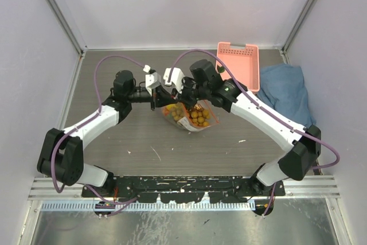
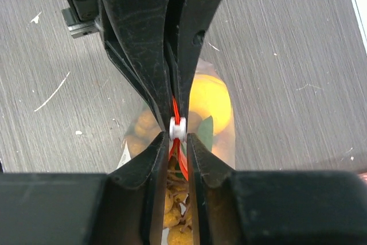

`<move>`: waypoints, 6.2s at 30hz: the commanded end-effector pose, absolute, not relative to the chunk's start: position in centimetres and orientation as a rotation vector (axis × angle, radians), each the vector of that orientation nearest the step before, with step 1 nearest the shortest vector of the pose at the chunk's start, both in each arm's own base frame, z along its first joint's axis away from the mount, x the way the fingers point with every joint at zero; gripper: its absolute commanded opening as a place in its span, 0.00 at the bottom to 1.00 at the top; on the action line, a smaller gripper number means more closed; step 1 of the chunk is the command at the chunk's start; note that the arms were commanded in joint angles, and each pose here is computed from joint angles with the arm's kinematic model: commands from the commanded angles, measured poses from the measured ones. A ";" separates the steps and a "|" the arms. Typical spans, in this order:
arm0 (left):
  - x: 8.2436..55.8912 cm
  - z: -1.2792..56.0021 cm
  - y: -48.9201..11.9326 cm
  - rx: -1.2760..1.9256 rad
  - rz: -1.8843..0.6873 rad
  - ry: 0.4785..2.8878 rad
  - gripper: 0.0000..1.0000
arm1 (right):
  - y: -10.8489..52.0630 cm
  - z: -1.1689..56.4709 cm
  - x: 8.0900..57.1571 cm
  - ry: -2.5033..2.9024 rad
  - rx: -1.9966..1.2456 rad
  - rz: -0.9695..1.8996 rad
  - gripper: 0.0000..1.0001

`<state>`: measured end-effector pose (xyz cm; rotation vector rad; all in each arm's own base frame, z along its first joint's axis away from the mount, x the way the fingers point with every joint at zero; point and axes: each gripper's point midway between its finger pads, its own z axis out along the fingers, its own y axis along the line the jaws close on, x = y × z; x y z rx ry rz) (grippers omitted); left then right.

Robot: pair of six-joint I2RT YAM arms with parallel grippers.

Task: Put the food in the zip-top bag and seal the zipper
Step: Zip the zipper food storage bag at the center of the board.

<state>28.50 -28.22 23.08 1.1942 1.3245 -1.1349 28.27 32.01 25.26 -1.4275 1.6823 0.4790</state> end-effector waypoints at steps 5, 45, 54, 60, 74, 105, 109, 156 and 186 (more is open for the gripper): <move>29.0 26.4 -26.9 0.964 -1.049 1.390 0.00 | 29.0 32.0 27.7 1.637 -1.041 0.466 0.30; 28.0 26.3 -24.9 0.812 -0.999 1.459 0.00 | 32.5 24.5 29.4 1.578 -0.884 0.637 0.18; 27.7 26.5 -24.9 0.807 -1.013 1.449 0.00 | 29.3 24.9 30.5 1.659 -0.645 0.547 0.37; 27.6 26.7 -24.9 0.807 -1.014 1.449 0.00 | 30.7 23.7 31.8 1.653 -0.584 0.590 0.38; 28.4 26.3 -24.6 0.787 -0.979 1.468 0.00 | 34.5 21.2 29.7 1.629 -0.857 0.738 0.01; 28.3 29.0 -21.8 0.697 -0.915 1.409 0.00 | 34.2 17.7 23.9 1.717 -1.547 0.794 0.01; 27.3 29.1 -22.7 0.760 -0.990 1.382 0.00 | 35.3 16.3 24.5 1.766 -1.558 0.816 0.01; 26.4 27.6 -21.6 0.692 -0.962 1.468 0.00 | 34.9 29.2 25.1 1.379 -1.449 0.639 0.61; 23.8 28.2 -22.4 0.833 -1.044 1.422 0.00 | 39.5 28.3 25.0 1.074 -1.806 0.720 0.23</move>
